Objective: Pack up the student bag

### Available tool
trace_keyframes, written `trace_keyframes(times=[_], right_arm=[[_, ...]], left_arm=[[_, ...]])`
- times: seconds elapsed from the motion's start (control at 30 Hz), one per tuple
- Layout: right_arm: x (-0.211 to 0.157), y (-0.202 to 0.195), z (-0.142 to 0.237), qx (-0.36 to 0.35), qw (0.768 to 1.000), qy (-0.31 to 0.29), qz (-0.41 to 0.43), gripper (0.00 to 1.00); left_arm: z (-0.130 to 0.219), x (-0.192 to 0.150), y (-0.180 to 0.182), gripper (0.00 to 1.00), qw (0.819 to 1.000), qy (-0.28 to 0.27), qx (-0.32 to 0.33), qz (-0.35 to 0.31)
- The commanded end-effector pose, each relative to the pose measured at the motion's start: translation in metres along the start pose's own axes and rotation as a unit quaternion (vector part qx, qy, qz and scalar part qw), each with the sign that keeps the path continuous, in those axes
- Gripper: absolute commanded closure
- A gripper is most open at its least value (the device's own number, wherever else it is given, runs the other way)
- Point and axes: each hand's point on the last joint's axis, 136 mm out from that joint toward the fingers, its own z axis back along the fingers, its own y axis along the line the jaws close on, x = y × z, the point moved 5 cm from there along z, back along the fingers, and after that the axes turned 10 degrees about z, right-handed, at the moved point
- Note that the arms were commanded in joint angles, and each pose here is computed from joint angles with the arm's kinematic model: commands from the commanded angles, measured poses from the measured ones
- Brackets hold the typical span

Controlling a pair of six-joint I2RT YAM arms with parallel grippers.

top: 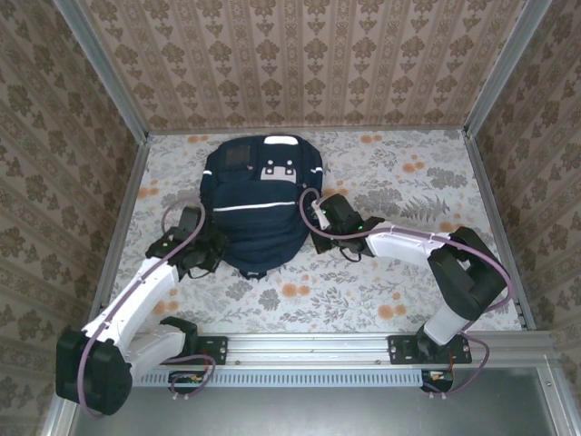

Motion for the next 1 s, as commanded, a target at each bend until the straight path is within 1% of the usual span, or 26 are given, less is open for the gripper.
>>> trace_keyframes(times=[0.0,0.27,0.33,0.4,0.43,0.5,0.57,0.67,0.73,0.8,0.97], right_arm=[[-0.008,-0.037,0.000,-0.087,0.995,0.025,-0.032,1.00],[0.010,-0.074,-0.022,-0.125,0.990,0.032,-0.049,1.00],[0.015,-0.076,-0.027,-0.115,0.991,0.036,-0.053,1.00],[0.025,-0.067,-0.024,-0.084,0.995,0.019,-0.055,1.00],[0.029,-0.062,-0.021,-0.074,0.996,0.010,-0.058,1.00],[0.035,-0.052,-0.015,-0.058,0.997,-0.007,-0.059,1.00],[0.036,-0.043,-0.010,-0.051,0.997,-0.013,-0.060,1.00],[0.035,-0.029,-0.003,-0.040,0.997,-0.023,-0.060,1.00],[0.033,-0.021,0.001,-0.035,0.997,-0.027,-0.058,1.00],[0.031,-0.016,0.005,-0.032,0.997,-0.029,-0.058,1.00],[0.025,-0.015,0.009,-0.032,0.997,-0.033,-0.057,1.00]], left_arm=[[0.007,0.017,0.011,1.00,0.999,-0.021,0.019,-0.014],[0.014,0.035,0.011,1.00,1.000,-0.015,0.014,-0.017],[0.013,0.035,0.005,1.00,1.000,0.001,-0.001,-0.026],[0.014,0.029,-0.008,1.00,0.998,0.031,-0.021,-0.050],[0.016,0.025,-0.013,0.98,0.997,0.037,-0.020,-0.059],[0.019,0.011,-0.021,0.85,0.995,0.046,-0.015,-0.084],[0.020,-0.010,-0.029,0.77,0.993,0.060,-0.024,-0.096],[0.016,-0.052,-0.035,0.67,0.991,0.087,-0.032,-0.095],[0.013,-0.075,-0.039,0.66,0.990,0.102,-0.036,-0.089],[0.011,-0.095,-0.044,0.62,0.990,0.111,-0.034,-0.080],[0.003,-0.147,-0.071,0.39,0.986,0.142,-0.063,-0.058]])
